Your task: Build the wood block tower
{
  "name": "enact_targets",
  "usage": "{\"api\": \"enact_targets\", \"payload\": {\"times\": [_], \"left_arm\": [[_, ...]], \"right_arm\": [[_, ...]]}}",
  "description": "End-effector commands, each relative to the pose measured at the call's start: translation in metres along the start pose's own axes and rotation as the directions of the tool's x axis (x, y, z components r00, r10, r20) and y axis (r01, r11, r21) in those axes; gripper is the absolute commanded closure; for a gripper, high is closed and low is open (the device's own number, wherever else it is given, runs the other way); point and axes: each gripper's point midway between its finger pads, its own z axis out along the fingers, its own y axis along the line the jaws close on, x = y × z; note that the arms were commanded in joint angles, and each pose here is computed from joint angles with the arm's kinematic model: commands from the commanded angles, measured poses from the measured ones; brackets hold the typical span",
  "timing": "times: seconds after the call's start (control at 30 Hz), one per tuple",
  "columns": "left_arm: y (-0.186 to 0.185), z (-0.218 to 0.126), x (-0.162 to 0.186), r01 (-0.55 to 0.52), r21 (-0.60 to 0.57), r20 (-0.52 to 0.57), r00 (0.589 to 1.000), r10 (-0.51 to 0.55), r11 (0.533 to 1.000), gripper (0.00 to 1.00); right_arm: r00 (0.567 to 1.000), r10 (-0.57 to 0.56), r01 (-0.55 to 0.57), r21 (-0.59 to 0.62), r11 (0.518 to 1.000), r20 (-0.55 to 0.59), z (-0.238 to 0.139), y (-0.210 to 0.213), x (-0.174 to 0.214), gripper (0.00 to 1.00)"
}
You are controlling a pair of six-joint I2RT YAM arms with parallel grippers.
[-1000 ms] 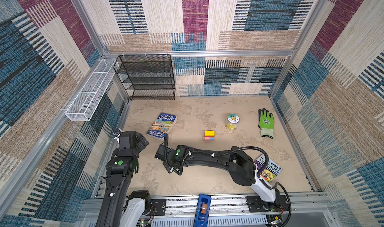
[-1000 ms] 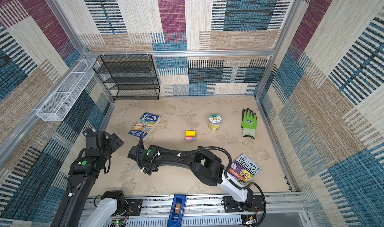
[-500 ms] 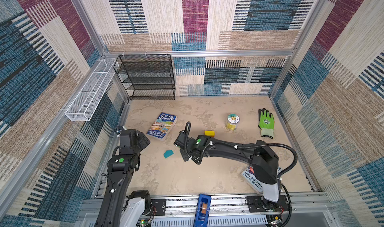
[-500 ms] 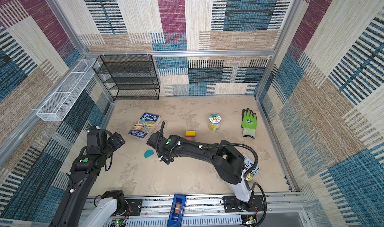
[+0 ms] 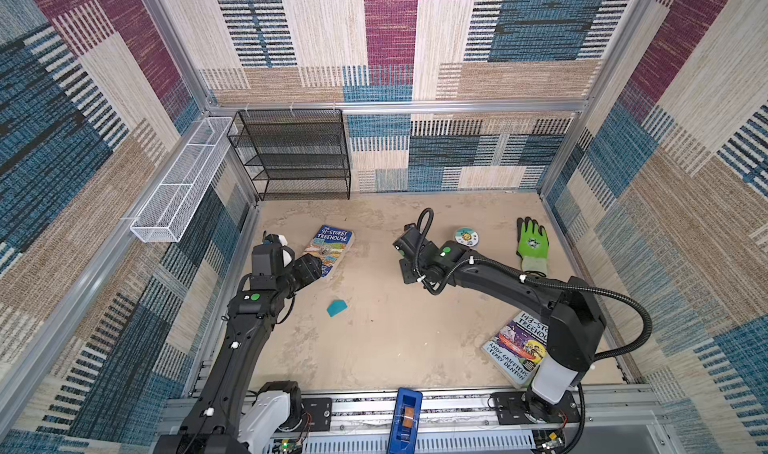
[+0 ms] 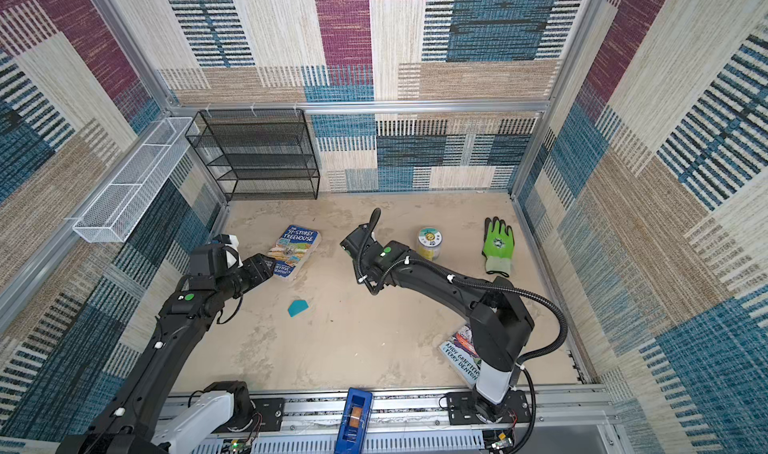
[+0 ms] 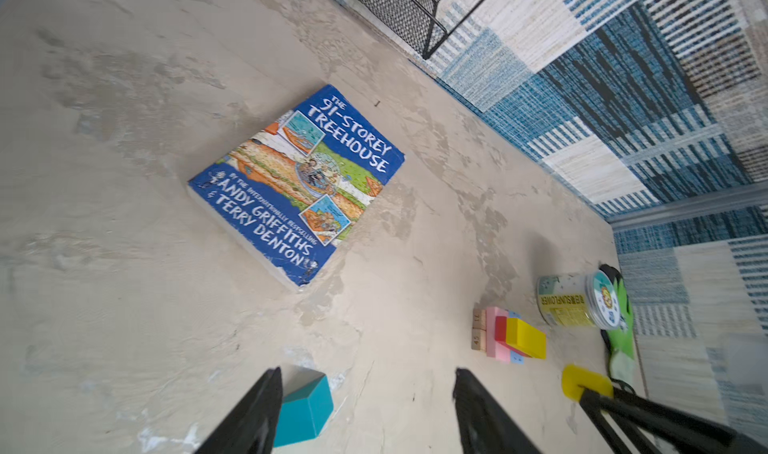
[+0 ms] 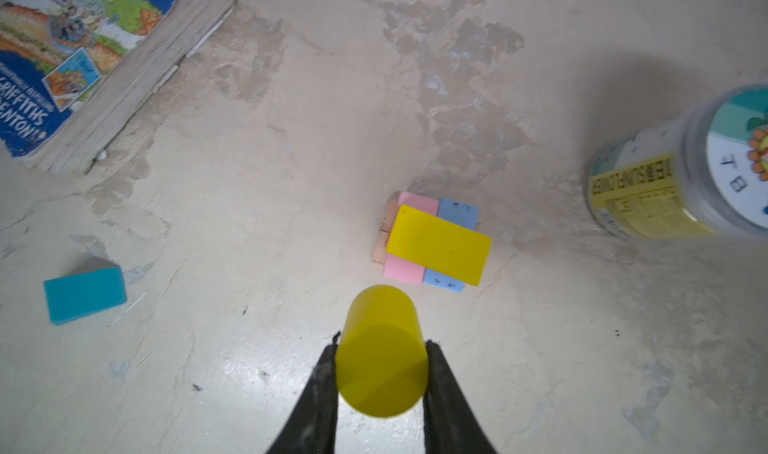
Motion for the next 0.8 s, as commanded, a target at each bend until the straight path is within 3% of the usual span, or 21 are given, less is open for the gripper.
{"api": "enact_targets", "payload": {"times": [0.0,0.3,0.77], "left_arm": [[-0.031,0.006,-0.005,-0.063,0.132,0.003,0.998,0.063,0.989,0.31],[-0.089,0.043,0.015,-0.180,0.235,-0.079,0.976,0.203,0.955,0.31],[-0.137,0.092,0.053,-0.205,0.329,-0.218,0.933,0.286,0.922,0.38]], "right_arm": [[0.999,-0.016,0.015,0.013,1.000,0.052,0.001,-0.013,-0.018,1.00],[0.998,-0.037,0.036,0.003,0.999,0.045,0.018,-0.032,-0.036,1.00],[0.998,-0.055,0.054,-0.032,0.998,-0.024,0.036,-0.023,-0.021,1.00]]}}
